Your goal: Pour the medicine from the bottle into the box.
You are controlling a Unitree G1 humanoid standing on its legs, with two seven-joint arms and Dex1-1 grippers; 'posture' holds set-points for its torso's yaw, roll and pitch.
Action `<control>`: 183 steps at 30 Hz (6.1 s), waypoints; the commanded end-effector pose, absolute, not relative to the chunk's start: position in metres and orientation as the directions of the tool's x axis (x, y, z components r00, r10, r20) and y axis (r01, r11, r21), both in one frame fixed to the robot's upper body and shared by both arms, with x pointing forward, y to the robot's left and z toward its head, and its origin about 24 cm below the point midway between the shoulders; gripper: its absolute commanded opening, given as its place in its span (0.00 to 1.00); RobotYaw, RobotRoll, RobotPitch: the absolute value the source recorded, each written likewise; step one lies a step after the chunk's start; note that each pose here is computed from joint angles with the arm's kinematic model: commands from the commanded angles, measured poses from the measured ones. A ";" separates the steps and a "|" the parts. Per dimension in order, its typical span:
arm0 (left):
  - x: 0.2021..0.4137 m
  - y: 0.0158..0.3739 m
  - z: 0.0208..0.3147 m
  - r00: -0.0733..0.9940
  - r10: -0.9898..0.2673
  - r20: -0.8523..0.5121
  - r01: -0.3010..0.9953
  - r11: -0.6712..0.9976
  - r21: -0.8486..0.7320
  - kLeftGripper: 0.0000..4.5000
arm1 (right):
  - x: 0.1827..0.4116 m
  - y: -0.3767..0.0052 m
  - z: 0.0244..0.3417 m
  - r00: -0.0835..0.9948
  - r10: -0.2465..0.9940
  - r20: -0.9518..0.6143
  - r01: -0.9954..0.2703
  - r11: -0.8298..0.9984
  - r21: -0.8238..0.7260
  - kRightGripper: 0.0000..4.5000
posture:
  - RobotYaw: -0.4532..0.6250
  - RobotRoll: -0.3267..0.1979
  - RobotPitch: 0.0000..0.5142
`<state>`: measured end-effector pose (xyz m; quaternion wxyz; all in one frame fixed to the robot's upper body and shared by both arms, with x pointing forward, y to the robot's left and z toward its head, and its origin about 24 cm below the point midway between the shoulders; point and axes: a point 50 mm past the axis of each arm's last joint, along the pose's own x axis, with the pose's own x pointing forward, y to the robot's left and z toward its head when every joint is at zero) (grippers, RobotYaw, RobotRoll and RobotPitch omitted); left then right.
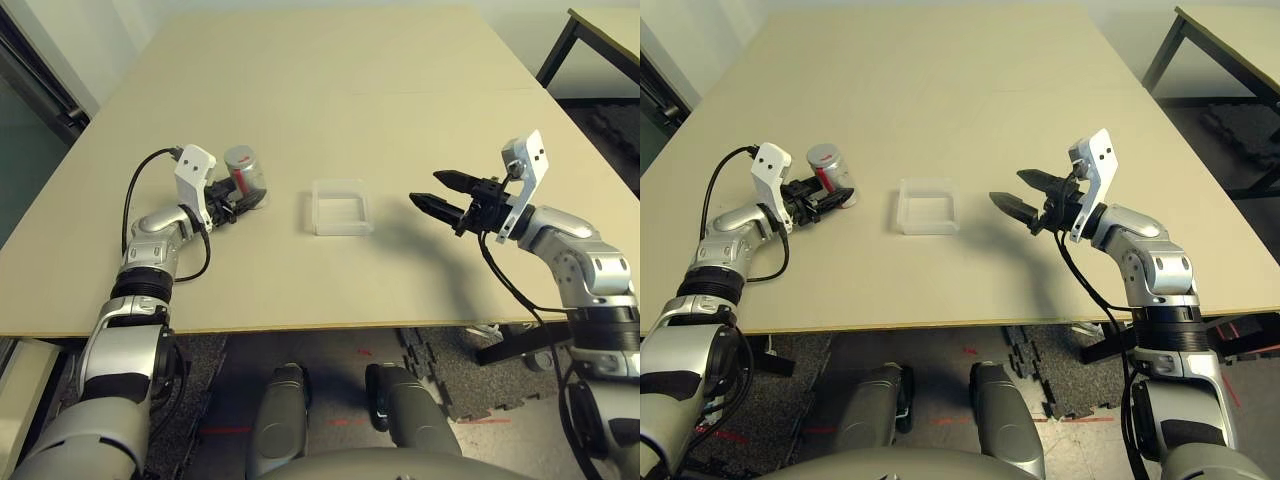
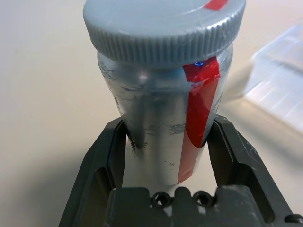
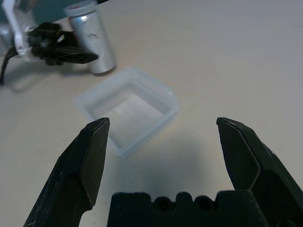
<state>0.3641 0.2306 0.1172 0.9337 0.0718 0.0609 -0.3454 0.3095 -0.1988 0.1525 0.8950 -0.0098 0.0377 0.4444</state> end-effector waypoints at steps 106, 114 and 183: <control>0.317 0.121 0.185 0.132 -0.959 -0.252 0.965 0.066 0.254 0.61 | 0.296 -0.151 0.247 0.093 0.985 -0.146 -0.986 0.071 -0.148 1.00 | 0.50 0.62 0.24; 0.323 0.119 0.179 0.128 -0.957 -0.261 0.967 0.061 0.248 0.61 | 0.308 -0.129 0.248 0.314 0.944 -0.101 -0.938 0.292 -0.185 1.00 | 0.48 0.62 0.22; 0.330 0.129 0.163 0.166 -0.948 -0.273 0.972 0.111 0.205 0.61 | 0.288 -0.159 0.234 0.345 0.919 -0.192 -0.939 0.337 -0.071 1.00 | 0.47 0.62 0.24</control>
